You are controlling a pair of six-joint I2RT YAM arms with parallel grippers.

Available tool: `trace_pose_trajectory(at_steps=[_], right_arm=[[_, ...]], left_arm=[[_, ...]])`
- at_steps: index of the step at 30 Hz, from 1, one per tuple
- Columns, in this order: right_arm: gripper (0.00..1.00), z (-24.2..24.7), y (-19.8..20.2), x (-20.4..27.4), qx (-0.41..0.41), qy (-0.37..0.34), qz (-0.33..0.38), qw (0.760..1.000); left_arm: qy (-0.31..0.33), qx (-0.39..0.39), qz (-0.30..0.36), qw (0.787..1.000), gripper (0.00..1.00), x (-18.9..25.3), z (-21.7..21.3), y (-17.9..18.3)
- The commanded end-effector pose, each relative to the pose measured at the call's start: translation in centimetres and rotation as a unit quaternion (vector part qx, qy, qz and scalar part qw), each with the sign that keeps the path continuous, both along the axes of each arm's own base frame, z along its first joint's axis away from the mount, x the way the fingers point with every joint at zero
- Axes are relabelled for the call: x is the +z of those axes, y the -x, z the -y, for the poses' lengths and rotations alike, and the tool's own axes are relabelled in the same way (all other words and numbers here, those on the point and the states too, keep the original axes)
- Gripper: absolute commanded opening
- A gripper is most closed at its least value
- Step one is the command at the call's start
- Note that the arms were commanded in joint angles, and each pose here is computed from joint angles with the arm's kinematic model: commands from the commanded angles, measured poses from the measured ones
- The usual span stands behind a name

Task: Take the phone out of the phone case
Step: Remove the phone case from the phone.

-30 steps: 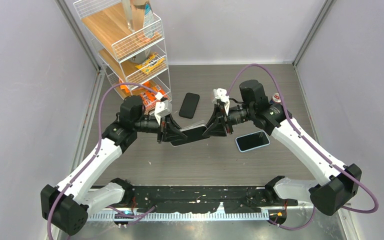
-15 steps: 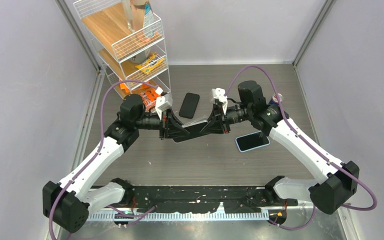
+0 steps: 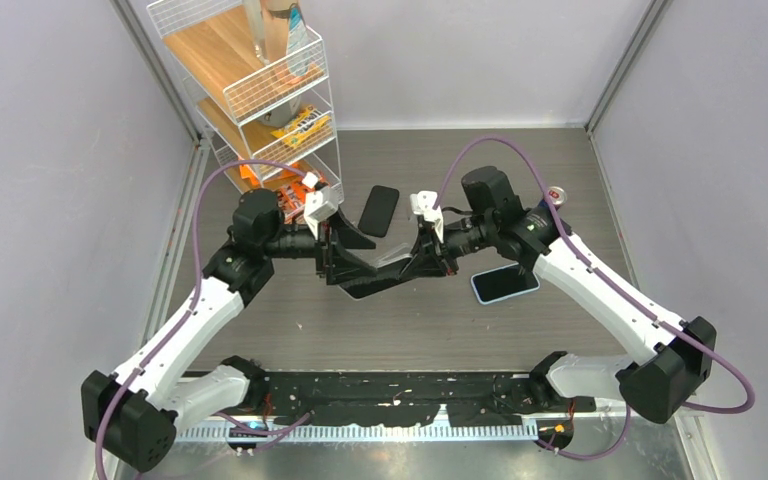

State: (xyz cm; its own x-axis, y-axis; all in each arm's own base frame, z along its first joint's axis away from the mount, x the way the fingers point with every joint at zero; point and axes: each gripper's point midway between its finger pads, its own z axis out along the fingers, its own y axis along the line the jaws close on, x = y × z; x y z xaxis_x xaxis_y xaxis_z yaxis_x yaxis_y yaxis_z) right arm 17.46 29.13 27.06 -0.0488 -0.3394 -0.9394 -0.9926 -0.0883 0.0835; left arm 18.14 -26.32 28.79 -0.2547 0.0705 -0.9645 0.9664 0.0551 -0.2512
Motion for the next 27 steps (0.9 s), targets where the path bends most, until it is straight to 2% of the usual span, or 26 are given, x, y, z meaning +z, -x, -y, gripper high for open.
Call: trace_pose_trajectory(at_steps=[1, 6, 18, 27], right_arm=[[0.05, 0.1, 0.0, 1.2, 0.014, -0.003, 0.050, 0.999], [0.06, 0.2, 0.2, 1.0, 0.015, 0.002, 0.055, 0.998], [0.06, 0.2, 0.0, 0.9, 0.012, 0.005, 0.055, 0.998], [0.05, 0.2, -0.1, 0.5, 0.008, 0.008, 0.053, 0.999]], left_arm=[[0.024, 0.005, 0.040, 0.999, 0.72, 3.5, 0.0, -0.3], [0.029, 0.037, 0.024, 0.999, 0.80, 4.9, 0.3, -2.0], [0.007, 0.064, -0.026, 0.998, 0.77, 3.5, 2.4, -3.9], [-0.006, 0.037, -0.048, 0.998, 0.77, 2.6, 3.5, -3.0]])
